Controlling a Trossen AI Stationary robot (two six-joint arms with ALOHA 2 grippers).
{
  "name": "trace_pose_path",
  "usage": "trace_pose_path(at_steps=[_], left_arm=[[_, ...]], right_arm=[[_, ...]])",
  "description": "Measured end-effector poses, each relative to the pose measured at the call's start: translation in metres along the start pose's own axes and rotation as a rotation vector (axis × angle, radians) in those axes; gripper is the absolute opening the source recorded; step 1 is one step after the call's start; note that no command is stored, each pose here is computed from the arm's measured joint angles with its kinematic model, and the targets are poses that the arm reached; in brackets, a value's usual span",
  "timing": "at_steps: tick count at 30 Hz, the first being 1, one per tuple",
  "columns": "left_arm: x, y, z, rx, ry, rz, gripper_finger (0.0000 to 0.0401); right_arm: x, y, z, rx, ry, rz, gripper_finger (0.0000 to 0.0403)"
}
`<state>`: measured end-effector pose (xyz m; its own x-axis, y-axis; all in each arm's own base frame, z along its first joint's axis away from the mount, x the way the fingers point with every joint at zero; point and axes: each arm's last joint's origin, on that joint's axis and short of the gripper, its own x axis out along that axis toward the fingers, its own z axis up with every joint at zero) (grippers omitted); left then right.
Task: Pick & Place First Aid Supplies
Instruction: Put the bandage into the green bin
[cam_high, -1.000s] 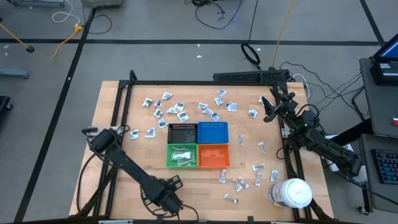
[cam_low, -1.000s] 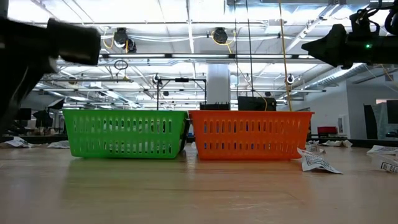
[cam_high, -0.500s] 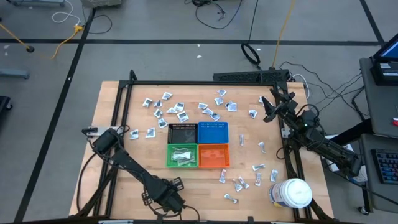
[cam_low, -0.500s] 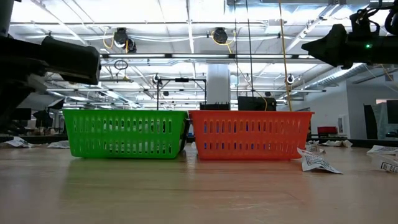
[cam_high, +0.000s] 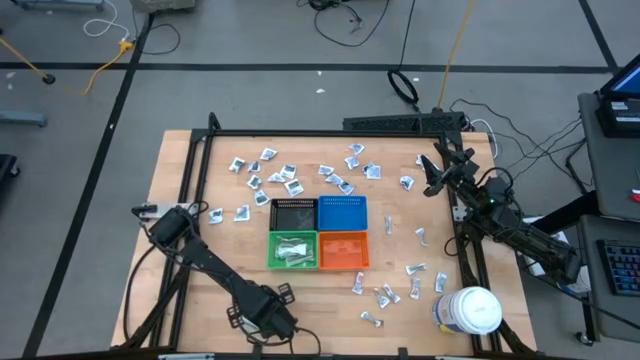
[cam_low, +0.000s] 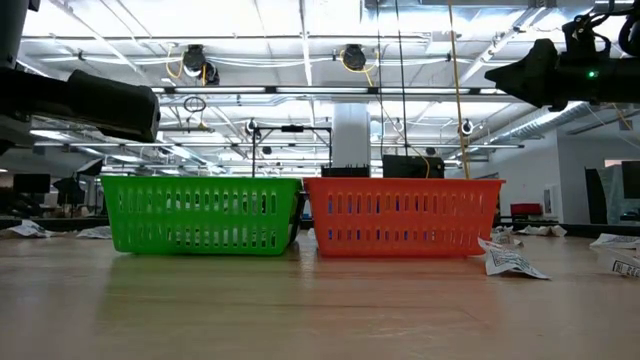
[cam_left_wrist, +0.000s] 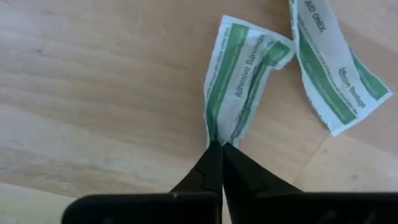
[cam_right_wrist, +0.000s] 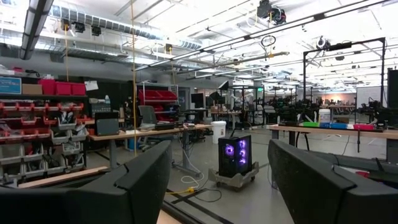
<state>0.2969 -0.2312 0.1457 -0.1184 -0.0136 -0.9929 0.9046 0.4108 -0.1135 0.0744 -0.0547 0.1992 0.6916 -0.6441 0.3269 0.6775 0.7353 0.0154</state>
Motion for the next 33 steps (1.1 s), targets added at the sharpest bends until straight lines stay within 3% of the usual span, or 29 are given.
trace_pose_path(at_steps=[15, 28, 33], left_arm=[[-0.072, 0.0, -0.033, -0.096, -0.059, 0.084, 0.0001], [-0.078, 0.038, -0.063, -0.802, -0.069, 0.023, 0.0], [-0.093, 0.065, -0.084, -0.953, -0.115, 0.0, 0.0]], right_arm=[[0.0, 0.0, 0.0, 0.0, 0.0, 0.0, 0.0263], [0.0, 0.0, 0.0, 0.0, 0.0, 0.0, 0.0263], [0.0, 0.0, 0.0, 0.0, 0.0, 0.0, 0.0263]])
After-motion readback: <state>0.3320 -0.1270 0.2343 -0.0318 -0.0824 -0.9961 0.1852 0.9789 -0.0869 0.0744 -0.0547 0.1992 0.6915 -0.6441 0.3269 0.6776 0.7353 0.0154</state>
